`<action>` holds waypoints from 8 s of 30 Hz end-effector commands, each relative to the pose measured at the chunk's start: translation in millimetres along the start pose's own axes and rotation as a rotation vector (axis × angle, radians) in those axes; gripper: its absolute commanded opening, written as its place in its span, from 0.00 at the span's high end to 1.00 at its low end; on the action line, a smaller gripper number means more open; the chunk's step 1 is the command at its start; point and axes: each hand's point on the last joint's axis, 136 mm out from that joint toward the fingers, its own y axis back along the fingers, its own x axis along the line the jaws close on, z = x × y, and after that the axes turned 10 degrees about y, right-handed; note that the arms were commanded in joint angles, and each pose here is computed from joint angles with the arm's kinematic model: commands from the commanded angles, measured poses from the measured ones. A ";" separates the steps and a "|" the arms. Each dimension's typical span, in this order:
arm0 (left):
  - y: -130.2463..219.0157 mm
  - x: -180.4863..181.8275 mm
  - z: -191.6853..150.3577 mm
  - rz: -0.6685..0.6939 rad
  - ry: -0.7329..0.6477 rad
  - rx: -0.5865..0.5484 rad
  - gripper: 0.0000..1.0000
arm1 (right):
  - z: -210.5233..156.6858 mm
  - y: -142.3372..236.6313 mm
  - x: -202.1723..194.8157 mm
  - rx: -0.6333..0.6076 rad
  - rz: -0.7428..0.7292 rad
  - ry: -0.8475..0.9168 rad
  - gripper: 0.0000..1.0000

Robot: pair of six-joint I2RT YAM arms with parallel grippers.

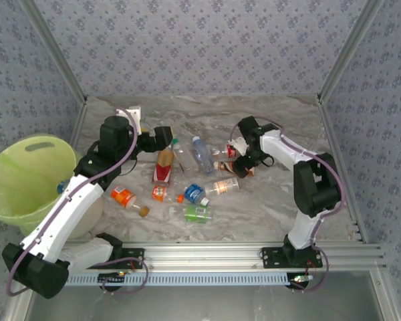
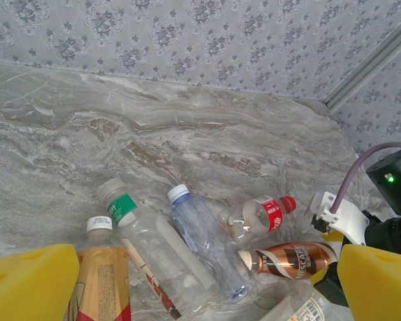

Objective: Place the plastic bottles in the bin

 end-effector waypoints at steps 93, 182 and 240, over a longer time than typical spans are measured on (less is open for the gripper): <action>-70.0 -113.3 -10.1 -0.471 0.191 0.275 0.71 | 133.4 179.6 100.1 -0.867 0.068 0.228 0.53; 294.2 141.2 123.6 1.283 -0.084 -0.542 1.00 | 80.3 221.5 -29.0 -1.151 -0.235 -0.639 0.00; 80.6 3.1 76.3 0.372 -0.155 -0.139 0.01 | 50.2 196.2 -32.9 -0.993 -0.364 -0.722 0.00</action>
